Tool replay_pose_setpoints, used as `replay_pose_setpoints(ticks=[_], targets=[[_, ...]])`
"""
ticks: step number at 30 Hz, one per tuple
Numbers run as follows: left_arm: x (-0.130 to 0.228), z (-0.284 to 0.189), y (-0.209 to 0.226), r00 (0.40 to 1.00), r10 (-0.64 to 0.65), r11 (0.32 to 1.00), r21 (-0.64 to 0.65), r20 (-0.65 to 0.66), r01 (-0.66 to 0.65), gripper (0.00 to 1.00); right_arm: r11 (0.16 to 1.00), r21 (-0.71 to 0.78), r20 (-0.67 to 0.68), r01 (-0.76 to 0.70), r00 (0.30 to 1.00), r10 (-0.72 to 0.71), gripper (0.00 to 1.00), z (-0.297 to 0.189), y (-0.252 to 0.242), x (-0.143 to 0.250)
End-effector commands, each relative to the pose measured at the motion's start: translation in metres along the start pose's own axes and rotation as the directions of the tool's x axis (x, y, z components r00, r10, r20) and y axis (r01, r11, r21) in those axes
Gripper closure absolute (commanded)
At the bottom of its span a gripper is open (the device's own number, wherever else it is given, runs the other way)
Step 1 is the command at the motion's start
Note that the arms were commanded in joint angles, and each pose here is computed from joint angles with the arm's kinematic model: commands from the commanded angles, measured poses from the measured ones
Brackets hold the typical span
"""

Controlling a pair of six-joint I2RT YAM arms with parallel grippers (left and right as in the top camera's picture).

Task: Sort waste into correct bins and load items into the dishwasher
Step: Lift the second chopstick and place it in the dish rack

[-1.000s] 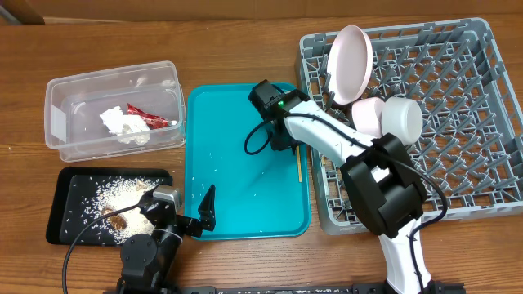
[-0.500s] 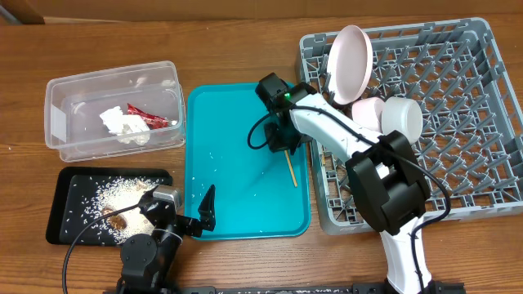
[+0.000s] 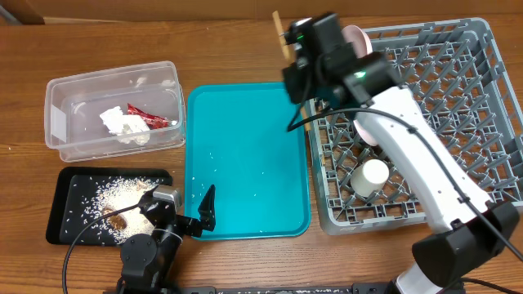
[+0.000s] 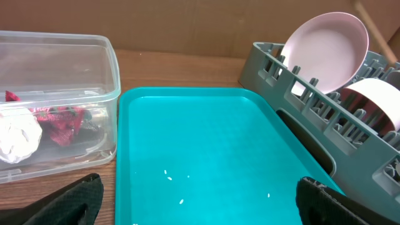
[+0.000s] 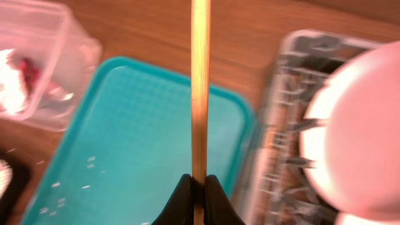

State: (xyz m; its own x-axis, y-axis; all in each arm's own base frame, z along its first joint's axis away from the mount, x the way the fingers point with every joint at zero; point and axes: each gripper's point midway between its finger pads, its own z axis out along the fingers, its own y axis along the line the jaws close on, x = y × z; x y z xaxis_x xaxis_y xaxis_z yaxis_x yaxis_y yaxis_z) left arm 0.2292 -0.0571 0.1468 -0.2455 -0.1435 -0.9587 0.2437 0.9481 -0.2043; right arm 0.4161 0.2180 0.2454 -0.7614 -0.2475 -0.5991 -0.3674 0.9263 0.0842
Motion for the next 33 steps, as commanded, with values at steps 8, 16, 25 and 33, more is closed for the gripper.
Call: replay_pose_setpoints(ticks=[8, 16, 25, 33], targets=[[-0.001, 0.000, 0.000, 1.000, 0.016, 1.000, -0.001, 0.009, -0.016, 0.00, 0.996, 0.090, -0.287, -0.005, 0.958, 0.030, 0.96, 0.085, -0.054, 0.088], [-0.001, 0.000, 0.000, 1.000, 0.016, 1.000, -0.001, 0.009, -0.016, 0.00, 0.978, 0.198, -0.263, -0.060, 0.958, 0.112, 0.71, 0.080, -0.070, 0.084], [-0.001, 0.000, 0.000, 1.000, 0.016, 1.000, -0.001, 0.009, -0.016, 0.00, 0.986, 0.136, -0.147, -0.096, 0.982, 0.116, 0.75, 0.021, -0.053, 0.051], [-0.001, 0.000, 0.000, 1.000, 0.016, 1.000, -0.001, 0.009, -0.016, 0.00, 0.952, -0.306, 0.006, -0.011, 1.000, 0.013, 0.44, -0.084, 0.056, 0.034]])
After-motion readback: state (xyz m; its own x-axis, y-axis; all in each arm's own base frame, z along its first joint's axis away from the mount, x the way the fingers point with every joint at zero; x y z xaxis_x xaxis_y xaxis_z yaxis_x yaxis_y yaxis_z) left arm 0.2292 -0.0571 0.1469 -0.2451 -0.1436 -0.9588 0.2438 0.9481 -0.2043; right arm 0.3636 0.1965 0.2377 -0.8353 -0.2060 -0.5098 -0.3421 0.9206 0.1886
